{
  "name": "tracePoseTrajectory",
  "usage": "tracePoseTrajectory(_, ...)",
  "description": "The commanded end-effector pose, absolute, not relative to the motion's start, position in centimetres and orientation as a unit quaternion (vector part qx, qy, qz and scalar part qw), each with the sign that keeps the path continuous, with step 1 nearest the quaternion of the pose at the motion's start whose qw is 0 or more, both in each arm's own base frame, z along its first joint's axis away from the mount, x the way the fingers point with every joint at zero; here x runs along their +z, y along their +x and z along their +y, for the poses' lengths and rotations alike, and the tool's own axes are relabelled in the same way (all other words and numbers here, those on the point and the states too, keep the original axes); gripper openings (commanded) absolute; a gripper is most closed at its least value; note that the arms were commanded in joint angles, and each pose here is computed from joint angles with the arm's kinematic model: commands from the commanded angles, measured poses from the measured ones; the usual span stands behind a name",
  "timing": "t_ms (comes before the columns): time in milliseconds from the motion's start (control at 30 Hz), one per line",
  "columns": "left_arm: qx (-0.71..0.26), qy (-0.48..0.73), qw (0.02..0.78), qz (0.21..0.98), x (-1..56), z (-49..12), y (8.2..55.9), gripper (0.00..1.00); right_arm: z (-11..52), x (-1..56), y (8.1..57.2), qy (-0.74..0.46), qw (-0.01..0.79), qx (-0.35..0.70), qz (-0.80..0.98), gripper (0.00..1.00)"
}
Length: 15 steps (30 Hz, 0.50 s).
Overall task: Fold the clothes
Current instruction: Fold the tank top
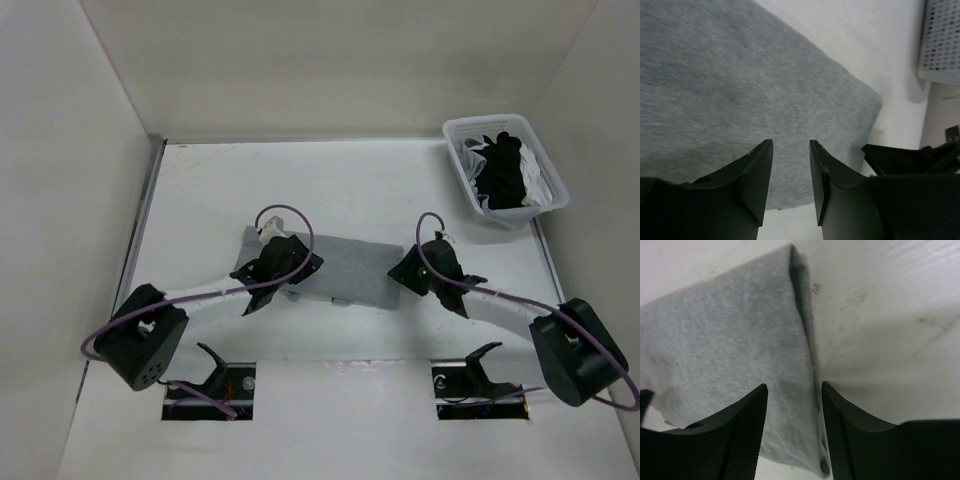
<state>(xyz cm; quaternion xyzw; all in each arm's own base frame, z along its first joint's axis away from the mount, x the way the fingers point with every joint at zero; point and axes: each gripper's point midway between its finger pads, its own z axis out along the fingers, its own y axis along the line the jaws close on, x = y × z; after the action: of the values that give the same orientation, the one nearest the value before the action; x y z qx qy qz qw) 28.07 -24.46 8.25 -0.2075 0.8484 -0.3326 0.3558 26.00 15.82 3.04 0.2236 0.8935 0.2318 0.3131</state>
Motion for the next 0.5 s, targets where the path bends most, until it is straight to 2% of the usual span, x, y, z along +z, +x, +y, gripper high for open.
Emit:
tracePoseTrajectory(0,-0.348,-0.220,0.377,0.830,8.2,-24.6,29.3,0.33,17.4,2.4,27.1,0.226,0.315,0.266,0.883,0.51)
tracePoseTrajectory(100,-0.351,-0.215,0.374,0.831,7.7,-24.4,29.0,0.33,17.9,1.9,27.3,0.237,0.313,0.275,0.878,0.43)
tracePoseTrajectory(233,-0.351,-0.205,0.375,0.833,7.6,-24.3,28.7,0.32,17.9,1.1,27.4,0.258,0.304,0.269,0.877,0.21)
tracePoseTrajectory(300,-0.352,-0.201,0.378,0.832,7.7,-24.0,28.6,0.32,17.4,1.6,27.4,0.269,0.321,0.267,0.868,0.13)
tracePoseTrajectory(467,-0.356,-0.179,0.373,0.838,7.8,-25.0,27.6,0.31,16.4,5.8,25.9,0.260,0.364,0.282,0.849,0.06)
